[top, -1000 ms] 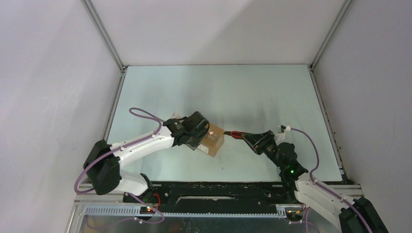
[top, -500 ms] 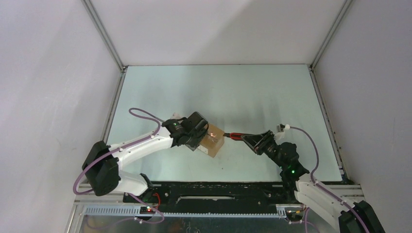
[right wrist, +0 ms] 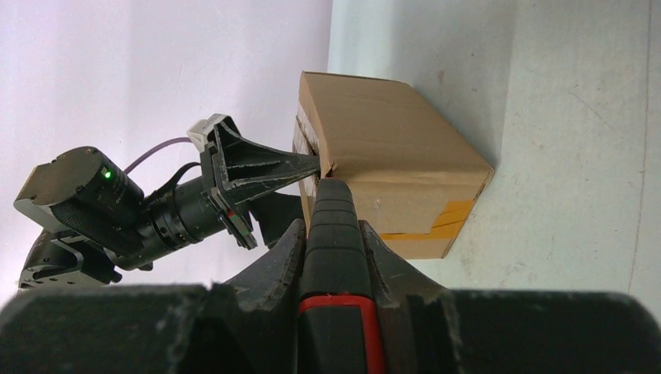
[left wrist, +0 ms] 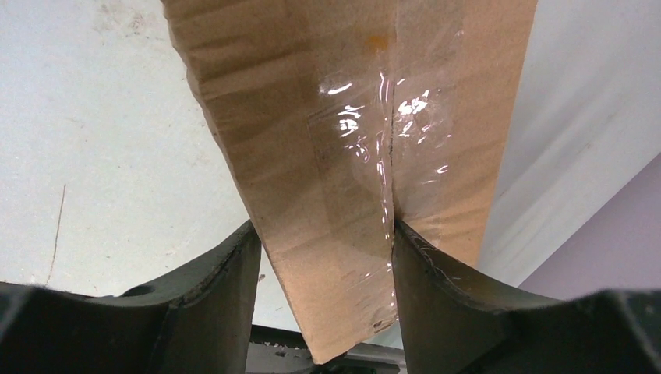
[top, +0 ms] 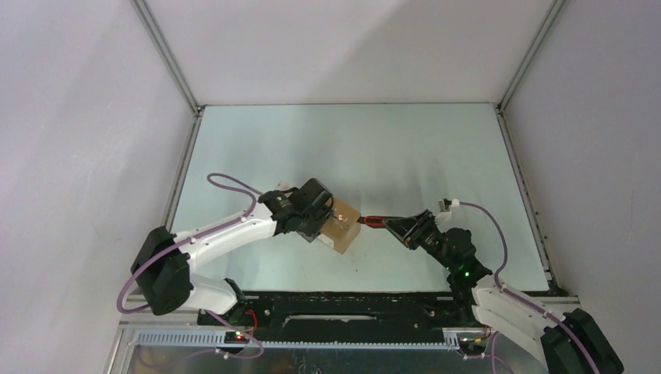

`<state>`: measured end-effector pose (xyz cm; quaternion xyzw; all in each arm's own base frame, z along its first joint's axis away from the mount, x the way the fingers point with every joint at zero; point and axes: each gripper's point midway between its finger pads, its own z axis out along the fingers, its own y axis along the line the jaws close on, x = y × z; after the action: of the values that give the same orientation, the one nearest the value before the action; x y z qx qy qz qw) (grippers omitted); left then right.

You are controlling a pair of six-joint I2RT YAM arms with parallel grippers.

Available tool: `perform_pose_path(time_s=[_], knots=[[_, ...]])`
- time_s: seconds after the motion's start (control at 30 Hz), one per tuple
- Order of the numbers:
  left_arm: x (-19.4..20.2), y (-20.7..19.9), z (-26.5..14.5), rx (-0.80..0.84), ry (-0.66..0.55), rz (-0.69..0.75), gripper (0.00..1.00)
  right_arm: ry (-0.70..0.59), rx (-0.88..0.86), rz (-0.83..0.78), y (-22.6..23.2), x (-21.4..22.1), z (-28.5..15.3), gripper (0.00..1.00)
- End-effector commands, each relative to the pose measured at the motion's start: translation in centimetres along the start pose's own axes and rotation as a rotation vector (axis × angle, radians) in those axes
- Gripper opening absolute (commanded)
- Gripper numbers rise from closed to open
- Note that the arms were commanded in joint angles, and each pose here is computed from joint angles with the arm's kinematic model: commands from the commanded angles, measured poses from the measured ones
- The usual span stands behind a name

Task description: Unpack the express box

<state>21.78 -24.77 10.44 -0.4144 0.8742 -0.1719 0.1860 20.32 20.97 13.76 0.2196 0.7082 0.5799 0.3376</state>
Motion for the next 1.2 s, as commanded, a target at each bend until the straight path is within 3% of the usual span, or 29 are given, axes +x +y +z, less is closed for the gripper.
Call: perform_pose_path(time_s=[0.0, 0.33, 0.67, 1.17], knots=[[4.0, 1.1, 0.0, -0.027, 0.188, -0.010, 0.00, 0.142, -0.149, -0.025, 4.0, 2.7, 0.0, 0.00], [3.3, -0.1, -0.6, 0.035, 0.169, -0.140, 0.00, 0.184, -0.134, -0.026, 3.9, 4.0, -0.1, 0.00], [1.0, 2.2, -0.6, -0.001, 0.072, -0.234, 0.00, 0.155, -0.074, -0.046, 1.9, 2.5, -0.6, 0.00], [-0.8, 0.4, -0.4, 0.117, 0.024, -0.484, 0.00, 0.293, -0.098, -0.098, 3.1, 5.3, -0.4, 0.00]])
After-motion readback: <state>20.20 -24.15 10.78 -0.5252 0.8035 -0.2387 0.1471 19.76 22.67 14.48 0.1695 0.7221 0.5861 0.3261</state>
